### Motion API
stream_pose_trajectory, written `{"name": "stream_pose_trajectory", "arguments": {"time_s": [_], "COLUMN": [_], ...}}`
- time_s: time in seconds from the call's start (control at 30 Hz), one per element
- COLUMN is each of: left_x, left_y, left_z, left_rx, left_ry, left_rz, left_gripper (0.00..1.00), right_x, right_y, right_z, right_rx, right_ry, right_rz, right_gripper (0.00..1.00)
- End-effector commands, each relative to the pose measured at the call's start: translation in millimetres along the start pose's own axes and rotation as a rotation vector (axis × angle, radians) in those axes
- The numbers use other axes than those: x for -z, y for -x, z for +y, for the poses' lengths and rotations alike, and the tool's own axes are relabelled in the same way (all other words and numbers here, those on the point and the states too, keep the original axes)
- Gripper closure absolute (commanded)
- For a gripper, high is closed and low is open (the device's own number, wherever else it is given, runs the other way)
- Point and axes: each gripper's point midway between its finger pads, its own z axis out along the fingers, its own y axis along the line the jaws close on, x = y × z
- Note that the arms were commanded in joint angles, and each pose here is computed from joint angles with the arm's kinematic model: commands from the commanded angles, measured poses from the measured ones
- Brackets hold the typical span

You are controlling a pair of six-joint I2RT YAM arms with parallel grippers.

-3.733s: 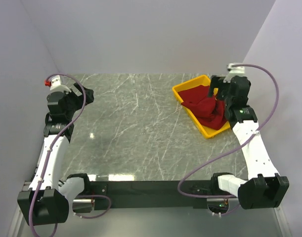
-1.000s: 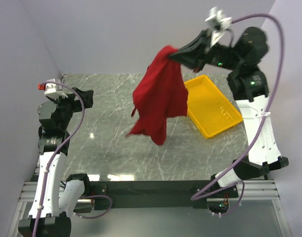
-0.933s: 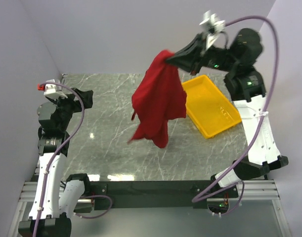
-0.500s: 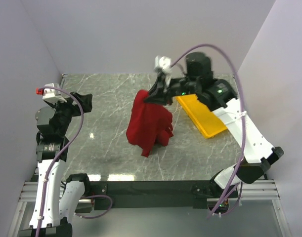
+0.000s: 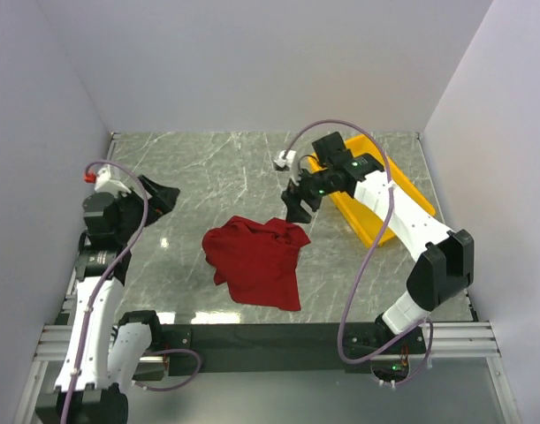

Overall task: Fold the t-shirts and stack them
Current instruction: Move the tshirt to the center of the board

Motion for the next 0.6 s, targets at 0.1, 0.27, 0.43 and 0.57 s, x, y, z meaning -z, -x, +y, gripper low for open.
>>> {"name": "stream_pose_trajectory", "arguments": {"time_s": [0.1,0.27,0.43,0.57], "left_x": [-11,-17,0,19], "left_y": [-90,-148,-194,-212], "left_z": [3,-1,2,20], "left_rx": [0.347,0.405,0.39,0.41], "left_ry": [-0.042,0.036,0.214,0.376], "left_rz": [0.348,0.578,0.747,0.785], "left_gripper": [0.09,0.14,0.17,0.19], "right_x": [7,-1,-4,-8], "right_y": [-30,-50,-53,-53], "right_z": [19,38,31,28], "right_rx": [0.083,0.123,0.12,0.099], "right_ry": [0.07,0.143,0.109,0.096], "right_rz": [-0.012,-0.029,-0.026,-0.039], "right_gripper": [0.2,0.21,0.21,0.21]}}
